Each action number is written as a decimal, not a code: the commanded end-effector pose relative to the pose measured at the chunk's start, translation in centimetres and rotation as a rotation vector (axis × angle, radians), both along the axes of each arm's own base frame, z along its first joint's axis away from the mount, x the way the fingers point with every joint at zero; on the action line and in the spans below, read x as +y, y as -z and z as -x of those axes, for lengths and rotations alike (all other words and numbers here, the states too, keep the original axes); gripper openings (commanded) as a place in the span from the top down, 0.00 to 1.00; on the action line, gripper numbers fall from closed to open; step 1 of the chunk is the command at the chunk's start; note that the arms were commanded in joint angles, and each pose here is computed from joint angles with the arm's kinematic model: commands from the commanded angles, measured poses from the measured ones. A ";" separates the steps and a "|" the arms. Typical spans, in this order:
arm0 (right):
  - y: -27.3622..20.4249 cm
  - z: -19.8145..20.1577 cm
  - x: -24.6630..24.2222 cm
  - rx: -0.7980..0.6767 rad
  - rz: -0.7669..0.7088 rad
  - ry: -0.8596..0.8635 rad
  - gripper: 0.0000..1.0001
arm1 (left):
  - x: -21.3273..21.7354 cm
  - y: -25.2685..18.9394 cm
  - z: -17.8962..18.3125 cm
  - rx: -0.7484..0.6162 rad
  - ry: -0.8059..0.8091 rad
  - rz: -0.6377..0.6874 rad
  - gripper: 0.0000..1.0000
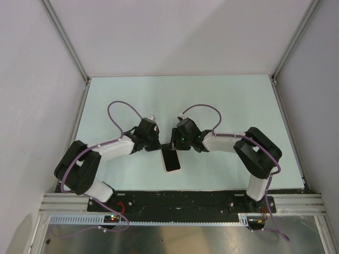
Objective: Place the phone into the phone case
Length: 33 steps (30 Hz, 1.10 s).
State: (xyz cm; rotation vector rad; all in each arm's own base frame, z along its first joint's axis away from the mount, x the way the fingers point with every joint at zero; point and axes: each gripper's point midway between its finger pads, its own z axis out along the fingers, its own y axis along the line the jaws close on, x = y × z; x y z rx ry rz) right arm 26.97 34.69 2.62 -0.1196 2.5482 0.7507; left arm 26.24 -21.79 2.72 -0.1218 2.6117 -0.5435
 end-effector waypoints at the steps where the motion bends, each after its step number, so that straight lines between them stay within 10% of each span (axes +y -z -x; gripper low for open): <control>1: 5.8 3.8 -3.0 0.152 0.177 -0.045 0.50 | 2.1 5.2 5.5 0.212 0.033 -0.090 1.00; 33: 6.5 4.1 -2.9 0.100 0.279 -0.083 0.50 | 2.8 11.6 11.3 0.372 0.039 -0.160 1.00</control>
